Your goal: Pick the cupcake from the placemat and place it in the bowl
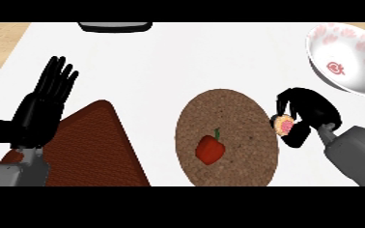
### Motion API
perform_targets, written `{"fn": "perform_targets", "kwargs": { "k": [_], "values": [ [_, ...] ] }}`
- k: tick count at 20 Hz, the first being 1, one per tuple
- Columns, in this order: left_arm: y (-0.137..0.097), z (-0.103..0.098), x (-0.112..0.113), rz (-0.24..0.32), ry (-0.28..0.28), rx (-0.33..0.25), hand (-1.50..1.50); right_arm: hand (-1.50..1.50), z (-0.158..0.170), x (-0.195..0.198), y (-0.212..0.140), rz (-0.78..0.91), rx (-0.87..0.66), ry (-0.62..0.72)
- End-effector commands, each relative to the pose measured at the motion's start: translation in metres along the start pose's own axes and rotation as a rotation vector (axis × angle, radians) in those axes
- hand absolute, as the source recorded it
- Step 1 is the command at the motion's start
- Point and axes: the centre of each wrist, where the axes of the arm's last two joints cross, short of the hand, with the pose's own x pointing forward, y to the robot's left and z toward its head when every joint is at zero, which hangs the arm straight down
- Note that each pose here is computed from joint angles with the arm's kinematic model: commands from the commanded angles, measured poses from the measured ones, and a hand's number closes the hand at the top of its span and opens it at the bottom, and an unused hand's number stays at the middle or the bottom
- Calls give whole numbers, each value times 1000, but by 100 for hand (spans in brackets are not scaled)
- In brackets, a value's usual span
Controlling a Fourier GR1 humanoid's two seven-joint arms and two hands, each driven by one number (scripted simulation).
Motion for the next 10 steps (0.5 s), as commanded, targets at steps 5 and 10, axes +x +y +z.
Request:
{"fn": "perform_targets", "kwargs": {
  "k": [5, 10],
  "values": [
    [8, 9, 10, -8, 7, 10, 0, 150, 25, 1, -55, 5, -283, 3],
    [19, 1, 16, -10, 7, 28, 0, 150, 63, -3, -107, 4, -495, 81]
  ]
}}
